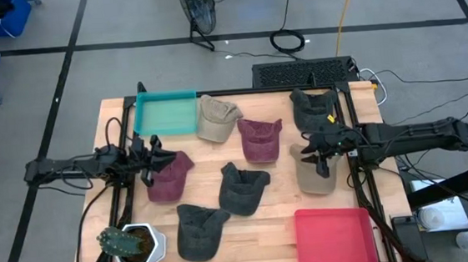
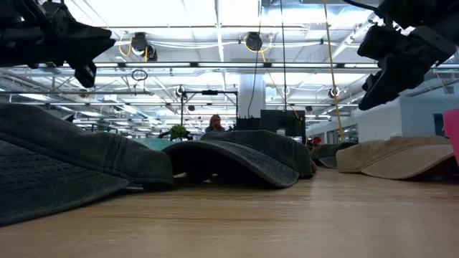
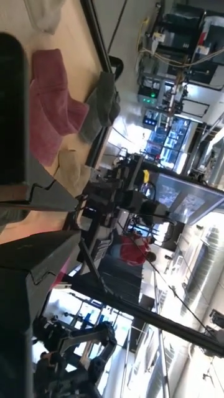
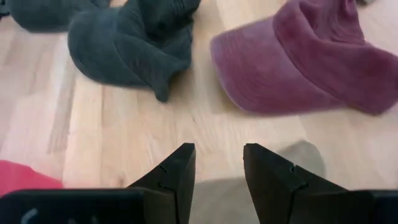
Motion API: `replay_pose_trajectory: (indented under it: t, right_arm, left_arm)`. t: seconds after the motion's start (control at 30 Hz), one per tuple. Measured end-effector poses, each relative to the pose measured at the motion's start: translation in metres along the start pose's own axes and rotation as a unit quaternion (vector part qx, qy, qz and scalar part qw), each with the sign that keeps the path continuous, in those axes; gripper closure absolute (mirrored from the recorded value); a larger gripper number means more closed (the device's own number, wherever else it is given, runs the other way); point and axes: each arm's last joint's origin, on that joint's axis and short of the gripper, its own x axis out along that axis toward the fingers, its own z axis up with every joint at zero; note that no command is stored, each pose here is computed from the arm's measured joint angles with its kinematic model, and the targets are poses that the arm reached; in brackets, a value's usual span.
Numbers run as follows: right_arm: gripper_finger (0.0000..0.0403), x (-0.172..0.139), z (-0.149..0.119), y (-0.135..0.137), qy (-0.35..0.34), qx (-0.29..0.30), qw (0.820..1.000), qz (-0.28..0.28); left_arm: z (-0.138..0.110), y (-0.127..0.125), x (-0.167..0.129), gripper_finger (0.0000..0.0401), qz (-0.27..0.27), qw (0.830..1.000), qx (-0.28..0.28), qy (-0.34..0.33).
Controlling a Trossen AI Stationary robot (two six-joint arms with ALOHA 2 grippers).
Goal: Pick & Place hat
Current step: Put the bottom brown cap into the pink bin
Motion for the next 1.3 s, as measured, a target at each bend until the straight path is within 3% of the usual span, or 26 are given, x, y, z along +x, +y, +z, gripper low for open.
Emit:
replay_pose_trajectory:
  t: [0.23,0.4,0.77,0.97,1.3]
  right_arm:
    - [0.0277,-0.012,0.015,0.01,0.025,-0.008,1.0,-0.005]
    - [0.0272,-0.002,0.009,0.013,0.08,-0.009,0.997,-0.008]
    - [0.0197,0.013,0.005,0.014,0.129,-0.009,0.99,-0.05]
    - [0.0187,0.008,0.013,0.016,0.142,-0.011,0.989,-0.041]
    - [0.0192,0.003,0.011,0.014,0.275,0.014,0.959,-0.073]
  left_arm:
    - [-0.004,-0.002,0.004,0.0336,-0.009,1.0,0.014,0.02]
    - [-0.007,-0.003,0.006,0.0336,-0.015,0.999,0.022,0.032]
    - [-0.01,-0.006,0.006,0.0336,-0.026,0.998,0.022,0.044]
    - [-0.011,-0.007,0.006,0.0336,-0.029,0.998,0.027,0.048]
    - [-0.012,-0.007,0.006,0.0336,-0.026,0.998,0.032,0.053]
